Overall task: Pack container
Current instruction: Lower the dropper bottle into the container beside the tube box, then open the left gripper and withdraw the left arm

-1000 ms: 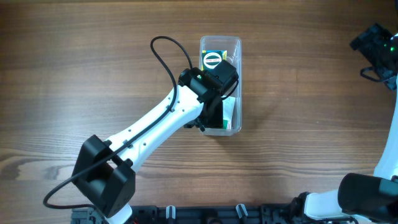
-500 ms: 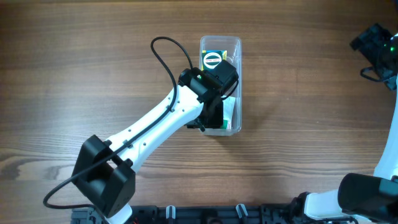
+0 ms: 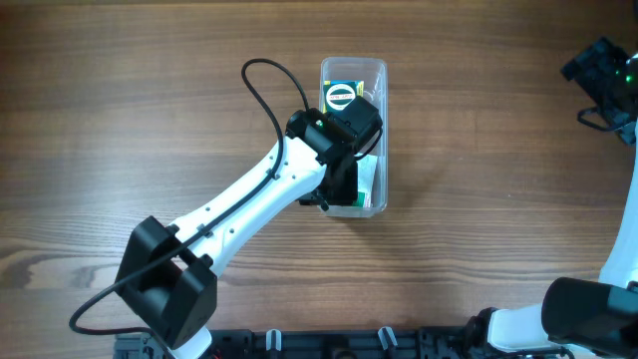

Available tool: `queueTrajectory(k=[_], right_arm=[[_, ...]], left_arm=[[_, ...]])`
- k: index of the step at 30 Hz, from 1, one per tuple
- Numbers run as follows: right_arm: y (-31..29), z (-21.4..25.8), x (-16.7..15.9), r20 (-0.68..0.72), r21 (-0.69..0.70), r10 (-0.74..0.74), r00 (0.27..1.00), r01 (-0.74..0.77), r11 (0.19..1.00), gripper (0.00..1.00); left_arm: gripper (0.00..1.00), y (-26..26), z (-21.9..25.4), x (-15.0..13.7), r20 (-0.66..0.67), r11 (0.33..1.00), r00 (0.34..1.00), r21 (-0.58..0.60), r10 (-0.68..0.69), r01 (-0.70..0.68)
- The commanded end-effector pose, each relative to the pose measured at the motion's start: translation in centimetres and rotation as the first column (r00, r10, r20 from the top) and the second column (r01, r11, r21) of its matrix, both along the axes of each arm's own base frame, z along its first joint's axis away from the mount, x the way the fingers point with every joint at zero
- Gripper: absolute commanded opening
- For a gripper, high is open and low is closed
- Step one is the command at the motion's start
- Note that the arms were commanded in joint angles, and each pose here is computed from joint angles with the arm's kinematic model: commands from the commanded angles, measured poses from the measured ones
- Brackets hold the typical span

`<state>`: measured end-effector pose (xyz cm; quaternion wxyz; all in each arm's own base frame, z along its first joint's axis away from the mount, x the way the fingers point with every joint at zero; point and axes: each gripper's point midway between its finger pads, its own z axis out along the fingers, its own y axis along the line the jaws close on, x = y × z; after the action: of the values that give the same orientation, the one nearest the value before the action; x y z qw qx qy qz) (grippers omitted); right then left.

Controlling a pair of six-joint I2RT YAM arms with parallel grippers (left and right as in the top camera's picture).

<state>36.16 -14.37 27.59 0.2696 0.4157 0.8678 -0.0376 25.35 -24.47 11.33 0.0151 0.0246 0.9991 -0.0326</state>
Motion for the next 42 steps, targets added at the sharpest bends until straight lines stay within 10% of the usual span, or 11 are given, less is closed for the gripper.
queueTrajectory(k=[1,42], right_arm=[[0.0,-0.2,0.1,-0.003,-0.001,-0.011,1.0,0.011,1.0,1.0],[0.0,-0.2,0.1,-0.003,-0.001,-0.012,1.0,0.012,1.0,1.0]], left_arm=[[0.44,0.5,-0.7,0.6,0.013,1.0,1.0,0.026,-0.016,0.015],[0.34,0.4,1.9,1.7,0.023,1.0,1.0,-0.021,-0.014,0.014]])
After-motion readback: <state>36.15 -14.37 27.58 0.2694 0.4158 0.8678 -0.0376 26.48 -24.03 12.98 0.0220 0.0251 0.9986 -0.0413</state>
